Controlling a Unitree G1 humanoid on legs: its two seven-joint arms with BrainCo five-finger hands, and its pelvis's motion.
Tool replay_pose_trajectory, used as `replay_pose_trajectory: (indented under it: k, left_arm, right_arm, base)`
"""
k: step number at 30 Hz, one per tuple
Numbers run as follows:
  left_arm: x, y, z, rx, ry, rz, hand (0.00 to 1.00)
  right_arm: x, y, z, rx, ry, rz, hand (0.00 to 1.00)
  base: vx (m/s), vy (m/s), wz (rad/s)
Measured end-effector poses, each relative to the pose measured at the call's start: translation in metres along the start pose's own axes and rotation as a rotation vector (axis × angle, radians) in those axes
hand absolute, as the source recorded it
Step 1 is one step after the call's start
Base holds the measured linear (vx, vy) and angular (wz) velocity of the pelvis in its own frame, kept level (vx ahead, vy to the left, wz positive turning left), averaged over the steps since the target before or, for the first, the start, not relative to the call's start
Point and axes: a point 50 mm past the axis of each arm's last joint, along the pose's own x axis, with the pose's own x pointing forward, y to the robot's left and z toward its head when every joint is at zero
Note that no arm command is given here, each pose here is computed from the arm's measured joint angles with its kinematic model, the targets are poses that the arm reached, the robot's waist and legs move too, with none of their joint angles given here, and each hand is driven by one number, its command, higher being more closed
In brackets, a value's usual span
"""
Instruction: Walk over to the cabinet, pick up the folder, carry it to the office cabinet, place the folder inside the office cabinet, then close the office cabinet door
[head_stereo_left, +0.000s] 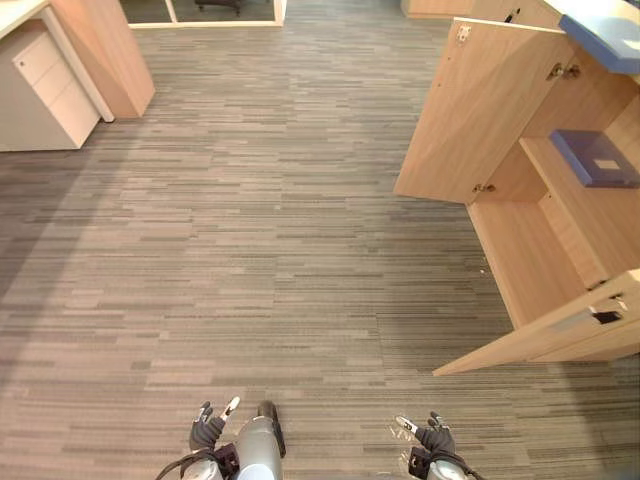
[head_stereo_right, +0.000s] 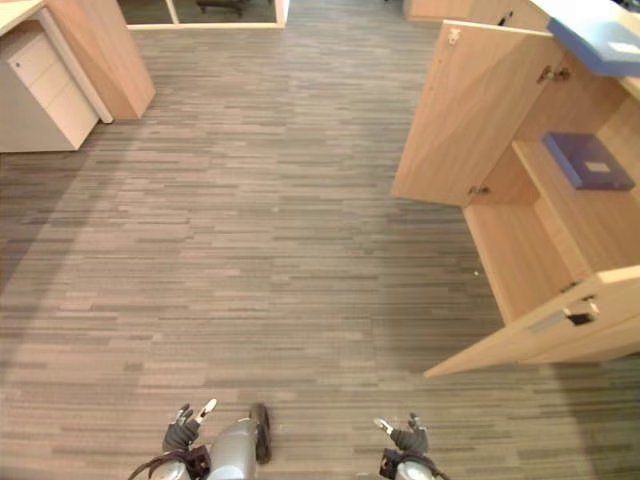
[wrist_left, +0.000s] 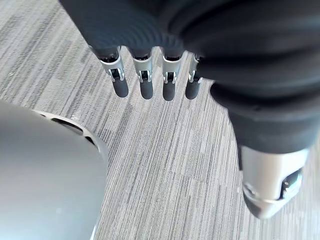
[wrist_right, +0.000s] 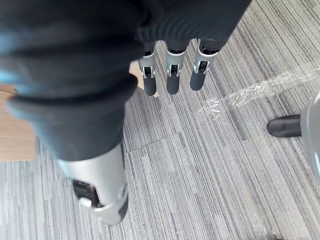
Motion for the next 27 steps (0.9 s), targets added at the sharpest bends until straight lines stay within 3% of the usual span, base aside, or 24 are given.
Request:
replay_pose_trajectory:
  k: [3, 14, 21, 27]
  left_arm:
    - [0.003, 0.003, 0.005, 0.04, -0.011, -0.002, 0.0]
    - [-0.005, -0.004, -0.022, 0.178, 0.094, -0.072, 0.0]
    - [0.0, -0.006, -0.02, 0.172, 0.108, -0.079, 0.0]
    - [-0.003, -0.003, -0.028, 0.07, 0.163, -0.041, 0.0]
  right_arm:
    - [-0.003, 0.019, -0.001, 0.026, 0.015, 0.05, 0.0]
    - [0.005, 0.001, 0.006, -0.015, 0.015, 0.026, 0.0]
    - [0.007, 0.006, 0.019, 0.056, -0.03, 0.034, 0.0]
    - [0.007, -0.005, 0.009, 0.203, 0.024, -0.023, 0.0]
  base:
    - [0.39, 0.348, -0.35]
    - [0.3, 0.249, -0.02]
    - [0.19, -0.124, 0.05]
    - [0.41, -0.283, 0.23]
